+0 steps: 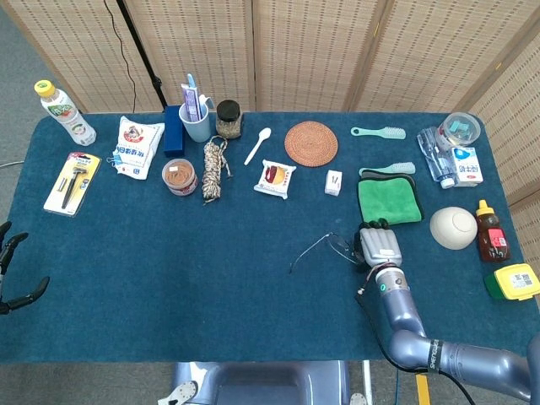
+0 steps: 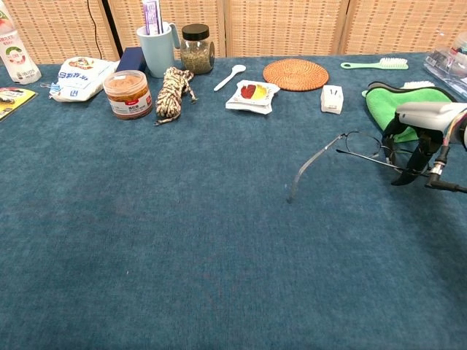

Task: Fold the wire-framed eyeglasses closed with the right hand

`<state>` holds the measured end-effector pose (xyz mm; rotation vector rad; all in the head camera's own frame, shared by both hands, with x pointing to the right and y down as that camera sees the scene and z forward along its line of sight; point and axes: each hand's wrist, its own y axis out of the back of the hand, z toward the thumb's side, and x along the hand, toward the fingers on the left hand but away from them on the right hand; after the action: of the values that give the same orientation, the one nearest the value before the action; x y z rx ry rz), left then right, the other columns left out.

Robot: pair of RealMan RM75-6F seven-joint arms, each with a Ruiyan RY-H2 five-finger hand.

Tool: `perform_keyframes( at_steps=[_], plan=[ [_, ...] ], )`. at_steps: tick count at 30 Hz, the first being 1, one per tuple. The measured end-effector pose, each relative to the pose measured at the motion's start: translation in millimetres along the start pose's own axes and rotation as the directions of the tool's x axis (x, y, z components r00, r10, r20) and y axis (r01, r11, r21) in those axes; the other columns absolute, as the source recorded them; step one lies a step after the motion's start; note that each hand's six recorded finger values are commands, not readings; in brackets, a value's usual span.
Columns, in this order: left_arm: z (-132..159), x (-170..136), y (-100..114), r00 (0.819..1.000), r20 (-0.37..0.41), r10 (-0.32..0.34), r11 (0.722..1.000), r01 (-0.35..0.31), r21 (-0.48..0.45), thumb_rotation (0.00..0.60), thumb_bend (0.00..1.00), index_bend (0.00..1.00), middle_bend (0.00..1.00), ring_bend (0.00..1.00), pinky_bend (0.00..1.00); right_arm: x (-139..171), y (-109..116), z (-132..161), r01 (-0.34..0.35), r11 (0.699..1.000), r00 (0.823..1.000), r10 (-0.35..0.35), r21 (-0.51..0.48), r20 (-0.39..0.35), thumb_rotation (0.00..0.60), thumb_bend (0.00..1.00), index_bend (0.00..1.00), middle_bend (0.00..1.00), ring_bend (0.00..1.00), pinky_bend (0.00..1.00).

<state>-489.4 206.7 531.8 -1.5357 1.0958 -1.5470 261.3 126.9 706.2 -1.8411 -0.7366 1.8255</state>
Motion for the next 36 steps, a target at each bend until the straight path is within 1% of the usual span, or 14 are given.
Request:
perform_keyframes(
  at_steps=[2,4,9,12,17,21,27,31,33,36],
  plan=[
    [0,0,0,1.000,0.000,0.000,1.000,0.000,0.001,0.346,0.25,0.17,0.01,0.05,0.03,-2,1,-1,0.000,1.000,1.000,0.000,-0.003,0.004,0.600,0.22,0.60,0.23,0.06,0.00],
    [0,0,0,1.000,-0.001,0.000,1.000,0.000,0.002,0.347,0.25,0.17,0.01,0.05,0.03,-3,2,-2,-0.005,1.000,1.000,0.005,-0.002,0.006,0.600,0.22,0.57,0.22,0.06,0.00],
    [1,0,0,1.000,0.001,0.000,1.000,0.000,0.001,0.345,0.25,0.16,0.01,0.05,0.03,-3,3,-3,-0.014,1.000,1.000,0.014,0.001,0.003,0.600,0.22,0.45,0.16,0.03,0.00],
    [1,-1,0,1.000,0.001,0.000,1.000,0.000,0.000,0.345,0.25,0.17,0.01,0.05,0.03,0,3,-4,-0.016,1.000,1.000,0.016,0.008,0.000,0.600,0.22,0.40,0.13,0.01,0.00],
    [1,-1,0,1.000,0.002,0.000,1.000,0.000,-0.001,0.346,0.25,0.17,0.01,0.05,0.03,7,3,-6,-0.018,1.000,1.000,0.018,0.011,-0.005,0.600,0.22,0.36,0.10,0.00,0.00],
    [1,-2,1,1.000,0.002,0.004,1.000,-0.004,-0.002,0.347,0.25,0.17,0.01,0.05,0.03,13,7,-6,-0.001,1.000,1.000,0.001,-0.001,-0.018,0.600,0.22,0.34,0.08,0.00,0.00],
    [1,-2,4,1.000,0.003,0.013,1.000,-0.013,-0.002,0.346,0.25,0.17,0.01,0.05,0.03,26,23,4,0.068,0.997,0.995,-0.070,-0.036,-0.075,0.600,0.22,0.31,0.06,0.00,0.00],
    [1,-2,5,1.000,0.003,0.016,1.000,-0.016,-0.001,0.345,0.25,0.17,0.01,0.05,0.03,33,36,22,0.114,0.991,0.982,-0.124,-0.072,-0.142,0.600,0.22,0.29,0.04,0.00,0.00],
    [0,-2,6,1.000,0.001,0.017,1.000,-0.017,0.001,0.346,0.25,0.17,0.01,0.05,0.03,35,39,31,0.120,0.989,0.976,-0.134,-0.087,-0.170,0.600,0.22,0.28,0.04,0.00,0.00],
    [-1,-3,7,1.000,-0.003,0.018,1.000,-0.018,0.004,0.347,0.25,0.17,0.01,0.05,0.03,35,40,47,0.111,0.989,0.970,-0.129,-0.097,-0.208,0.600,0.22,0.27,0.03,0.00,0.00]
  ],
)
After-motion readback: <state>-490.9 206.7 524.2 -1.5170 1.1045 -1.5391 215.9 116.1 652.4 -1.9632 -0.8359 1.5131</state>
